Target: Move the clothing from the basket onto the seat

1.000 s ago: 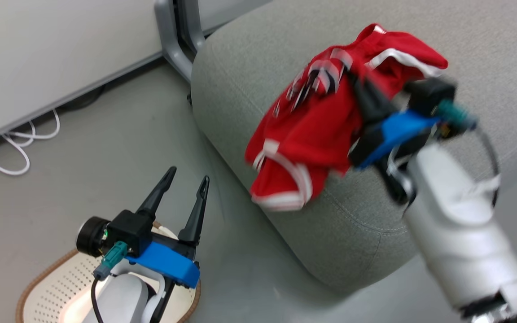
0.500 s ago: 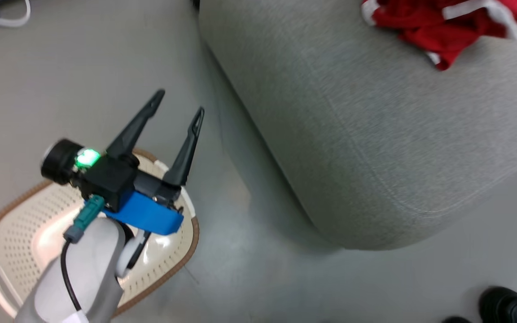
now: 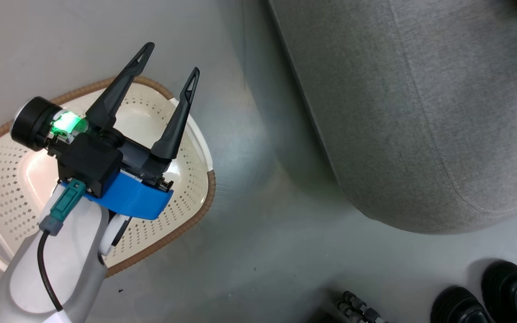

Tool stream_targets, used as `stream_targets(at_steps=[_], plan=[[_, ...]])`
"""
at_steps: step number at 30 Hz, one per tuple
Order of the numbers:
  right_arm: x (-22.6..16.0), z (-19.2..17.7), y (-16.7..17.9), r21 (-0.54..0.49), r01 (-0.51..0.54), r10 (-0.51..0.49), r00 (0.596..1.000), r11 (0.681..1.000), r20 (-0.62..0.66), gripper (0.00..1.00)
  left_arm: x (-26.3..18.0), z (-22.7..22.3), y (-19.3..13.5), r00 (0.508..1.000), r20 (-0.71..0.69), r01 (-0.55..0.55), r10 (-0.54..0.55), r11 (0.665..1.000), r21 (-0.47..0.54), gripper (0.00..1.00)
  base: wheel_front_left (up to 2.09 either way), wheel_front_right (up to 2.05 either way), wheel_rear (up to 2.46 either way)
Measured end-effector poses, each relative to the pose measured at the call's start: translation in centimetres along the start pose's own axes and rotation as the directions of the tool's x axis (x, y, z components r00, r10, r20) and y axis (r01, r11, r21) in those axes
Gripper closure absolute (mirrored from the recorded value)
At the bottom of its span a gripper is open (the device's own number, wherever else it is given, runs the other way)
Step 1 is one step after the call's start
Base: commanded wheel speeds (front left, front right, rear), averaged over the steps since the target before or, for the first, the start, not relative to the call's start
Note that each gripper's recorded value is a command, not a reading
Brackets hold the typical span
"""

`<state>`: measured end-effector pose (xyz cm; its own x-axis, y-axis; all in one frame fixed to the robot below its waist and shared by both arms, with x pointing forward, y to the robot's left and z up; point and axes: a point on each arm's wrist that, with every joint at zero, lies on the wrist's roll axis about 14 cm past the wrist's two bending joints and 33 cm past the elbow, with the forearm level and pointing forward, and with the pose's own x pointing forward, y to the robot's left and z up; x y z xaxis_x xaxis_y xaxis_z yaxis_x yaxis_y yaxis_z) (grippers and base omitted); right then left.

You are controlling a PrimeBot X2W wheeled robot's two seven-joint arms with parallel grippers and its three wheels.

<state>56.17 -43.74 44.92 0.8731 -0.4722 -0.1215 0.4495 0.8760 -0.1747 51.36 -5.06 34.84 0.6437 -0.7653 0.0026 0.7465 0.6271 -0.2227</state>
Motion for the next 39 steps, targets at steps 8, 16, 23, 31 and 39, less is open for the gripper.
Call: stream_targets(at_steps=[8, 16, 23, 31, 39], plan=[[-0.3, -1.3, 0.3, 0.003, 0.001, -0.001, 0.999, 1.0, -0.033, 0.11, -0.4, 0.0, 0.4, 1.0, -0.014, -0.021, 0.021, 1.0, -0.001, 0.0, 0.0, 0.0, 0.0], [-1.3, 0.2, 0.5, -0.003, -0.025, 0.024, 0.999, 1.0, -0.021, 0.0, -0.4, 1.4, -0.4, 0.999, -0.012, -0.03, 0.03, 1.0, 0.005, 0.0, 0.0, 0.0, 0.0], [-3.8, 0.7, 0.9, -0.028, -0.078, 0.077, 0.997, 0.997, -0.024, 0.0, -1.5, 3.6, -1.5, 0.997, -0.004, -0.072, 0.072, 0.997, -0.018, 0.0, 0.0, 0.0, 0.0], [-7.5, 2.8, 1.0, -0.011, -0.13, 0.131, 0.991, 0.991, 0.017, 0.0, -4.4, 6.5, -2.9, 0.988, 0.006, -0.155, 0.155, 0.987, -0.03, 0.0, 0.0, 0.0, 0.0], [-11.8, 4.5, 2.2, 0.007, -0.213, 0.212, 0.974, 0.977, 0.08, 0.0, -8.3, 9.1, -4.0, 0.967, 0.027, -0.253, 0.254, 0.967, -0.03, 0.0, 0.0, 0.0, 0.0]])
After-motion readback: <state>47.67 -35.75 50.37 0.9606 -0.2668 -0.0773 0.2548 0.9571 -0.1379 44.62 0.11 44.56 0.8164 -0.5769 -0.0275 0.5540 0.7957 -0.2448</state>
